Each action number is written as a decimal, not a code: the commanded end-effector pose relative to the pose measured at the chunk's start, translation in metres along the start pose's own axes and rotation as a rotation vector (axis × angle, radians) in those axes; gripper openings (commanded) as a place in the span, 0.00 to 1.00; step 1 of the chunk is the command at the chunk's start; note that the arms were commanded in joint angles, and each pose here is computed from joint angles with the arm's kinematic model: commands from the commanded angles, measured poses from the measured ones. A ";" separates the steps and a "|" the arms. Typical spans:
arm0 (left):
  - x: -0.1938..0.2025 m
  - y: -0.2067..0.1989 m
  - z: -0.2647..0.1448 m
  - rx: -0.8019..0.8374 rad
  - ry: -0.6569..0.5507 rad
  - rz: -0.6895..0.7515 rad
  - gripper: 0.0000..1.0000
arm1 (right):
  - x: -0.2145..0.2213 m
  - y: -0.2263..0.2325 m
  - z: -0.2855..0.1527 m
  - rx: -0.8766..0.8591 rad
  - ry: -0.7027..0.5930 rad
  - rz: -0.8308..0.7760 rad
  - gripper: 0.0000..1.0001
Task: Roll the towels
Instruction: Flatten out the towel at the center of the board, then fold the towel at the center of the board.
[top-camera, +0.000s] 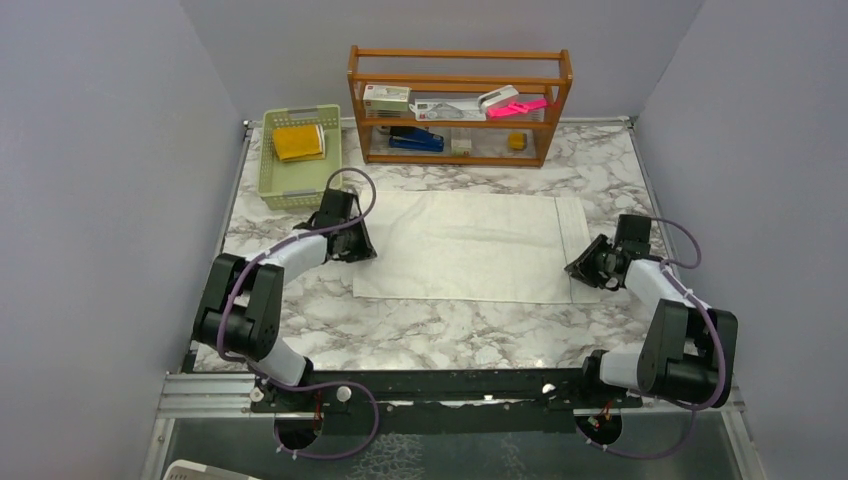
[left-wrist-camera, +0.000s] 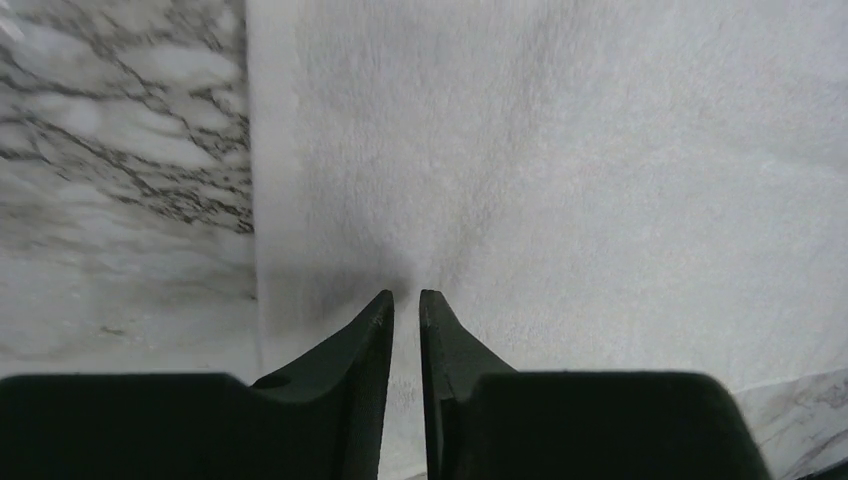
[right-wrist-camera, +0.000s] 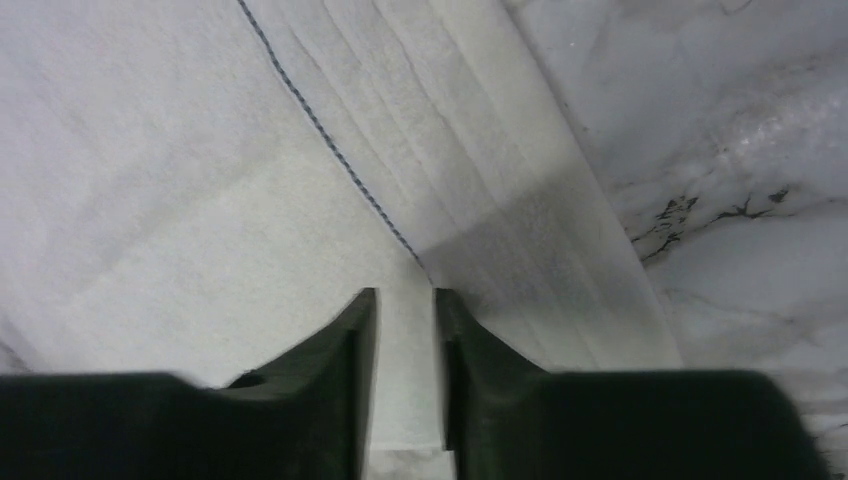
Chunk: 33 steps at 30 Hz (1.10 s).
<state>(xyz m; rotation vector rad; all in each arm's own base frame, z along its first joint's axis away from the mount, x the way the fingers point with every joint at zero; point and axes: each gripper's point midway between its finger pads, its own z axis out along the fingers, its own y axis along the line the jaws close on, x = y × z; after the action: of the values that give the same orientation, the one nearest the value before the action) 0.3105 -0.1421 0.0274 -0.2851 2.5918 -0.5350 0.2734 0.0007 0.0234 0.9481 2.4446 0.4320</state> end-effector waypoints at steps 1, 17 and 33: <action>-0.073 -0.021 -0.017 0.006 -0.108 0.125 0.21 | -0.042 0.017 -0.018 -0.011 -0.140 -0.028 0.39; -0.228 0.032 0.050 -0.125 -0.293 0.084 0.04 | -0.121 0.092 -0.012 -0.234 -0.252 -0.053 0.58; -0.211 0.024 0.057 0.003 -0.226 0.215 0.56 | -0.186 0.095 0.042 -0.134 -0.304 -0.172 0.74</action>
<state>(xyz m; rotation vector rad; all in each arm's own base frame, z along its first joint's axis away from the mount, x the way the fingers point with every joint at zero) 0.5156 -0.0562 0.0488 -0.1974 2.3929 -0.2757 0.4440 -0.0311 0.1002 0.7200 2.1423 0.5011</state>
